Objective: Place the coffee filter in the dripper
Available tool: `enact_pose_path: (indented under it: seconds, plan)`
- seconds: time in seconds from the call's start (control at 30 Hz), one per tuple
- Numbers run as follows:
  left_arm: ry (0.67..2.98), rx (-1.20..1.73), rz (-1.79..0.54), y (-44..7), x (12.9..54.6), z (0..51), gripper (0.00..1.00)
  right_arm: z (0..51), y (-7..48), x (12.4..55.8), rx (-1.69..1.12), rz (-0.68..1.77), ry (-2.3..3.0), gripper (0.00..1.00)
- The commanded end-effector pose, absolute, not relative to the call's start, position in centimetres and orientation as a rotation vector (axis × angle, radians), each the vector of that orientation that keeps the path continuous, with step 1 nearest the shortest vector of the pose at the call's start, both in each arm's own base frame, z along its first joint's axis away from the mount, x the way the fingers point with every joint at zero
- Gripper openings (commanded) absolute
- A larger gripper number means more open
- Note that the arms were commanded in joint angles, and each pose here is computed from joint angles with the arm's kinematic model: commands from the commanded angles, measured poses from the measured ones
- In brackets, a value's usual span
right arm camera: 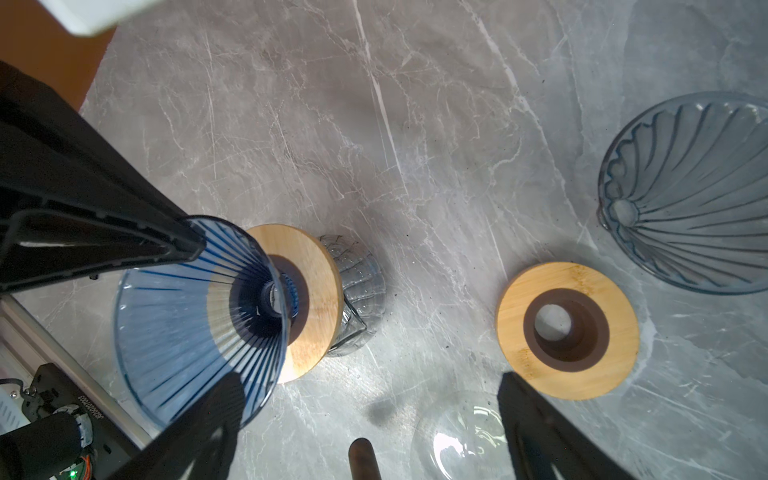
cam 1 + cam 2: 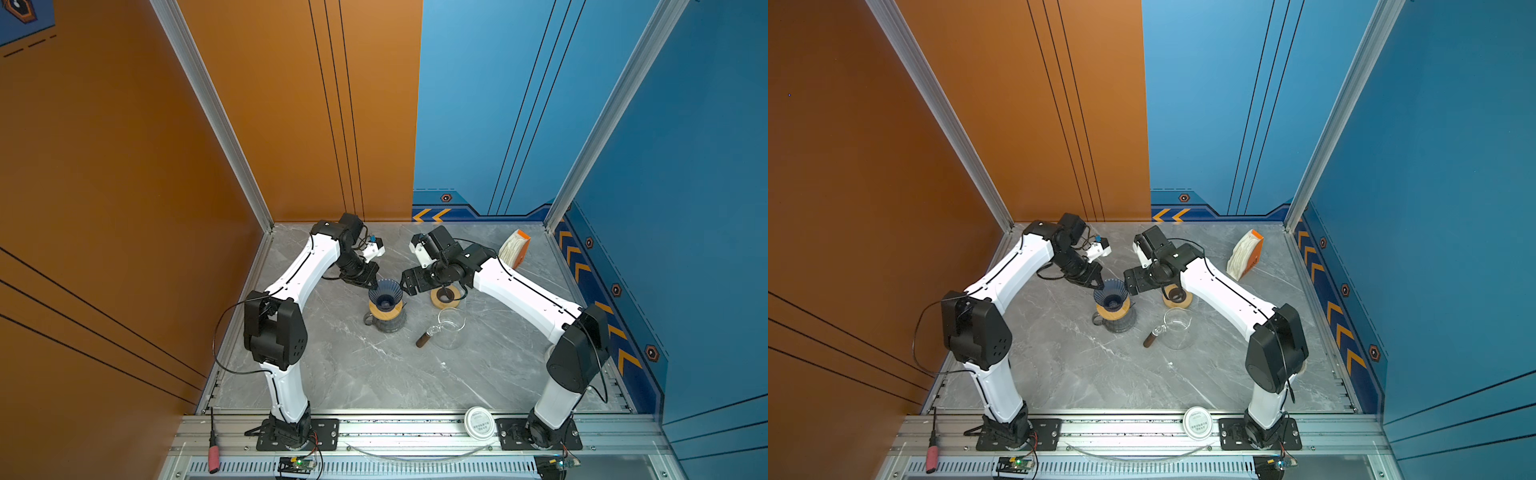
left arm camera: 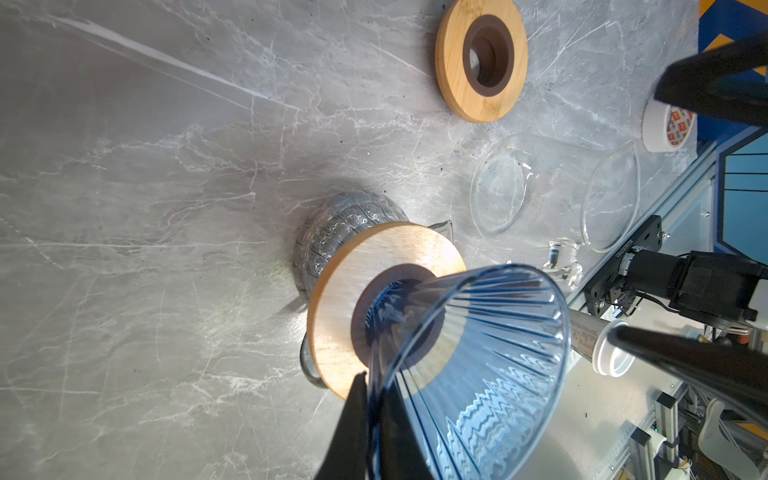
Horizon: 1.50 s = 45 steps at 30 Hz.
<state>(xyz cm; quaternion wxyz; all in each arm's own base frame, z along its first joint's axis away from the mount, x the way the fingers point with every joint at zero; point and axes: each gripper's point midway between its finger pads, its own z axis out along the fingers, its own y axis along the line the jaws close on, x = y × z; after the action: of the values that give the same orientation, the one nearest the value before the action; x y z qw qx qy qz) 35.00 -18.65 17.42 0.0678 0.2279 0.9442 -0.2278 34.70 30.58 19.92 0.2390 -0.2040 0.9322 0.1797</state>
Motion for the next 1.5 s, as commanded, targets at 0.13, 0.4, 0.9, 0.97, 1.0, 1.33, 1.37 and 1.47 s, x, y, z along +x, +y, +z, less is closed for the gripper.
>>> enact_pose_path:
  seconds: [0.13, 0.4, 0.9, 0.97, 1.0, 1.33, 1.37, 1.47]
  plan:
    - [2.794, 0.685, -0.734, -19.0, 35.3, 19.5, 0.26, 20.1, 31.6, 34.2, -0.577, 0.527, 2.608, 0.84]
    - [2.767, 0.621, -0.746, -18.3, 34.8, 20.8, 0.37, 19.7, 31.5, 34.3, -0.554, 0.506, 2.651, 0.73]
    - [2.714, 0.368, -0.893, -16.9, 33.1, 20.4, 0.3, 19.0, 33.4, 33.4, -0.599, 0.561, 2.704, 0.46]
    - [2.704, 0.342, -0.918, -17.2, 33.2, 20.2, 0.28, 18.9, 33.9, 33.1, -0.614, 0.57, 2.704, 0.43]
    - [2.701, 0.329, -0.92, -17.3, 33.3, 20.0, 0.27, 18.8, 34.0, 33.1, -0.613, 0.567, 2.708, 0.43]
    - [2.726, 0.333, -0.914, -18.3, 33.8, 18.7, 0.19, 17.9, 34.3, 33.0, -0.598, 0.555, 2.732, 0.36]
    - [2.732, 0.333, -0.907, -18.3, 33.8, 18.5, 0.19, 17.9, 34.3, 33.1, -0.595, 0.551, 2.733, 0.35]
    - [2.742, 0.329, -0.883, -18.2, 34.0, 18.1, 0.15, 17.7, 34.2, 33.1, -0.591, 0.55, 2.736, 0.3]
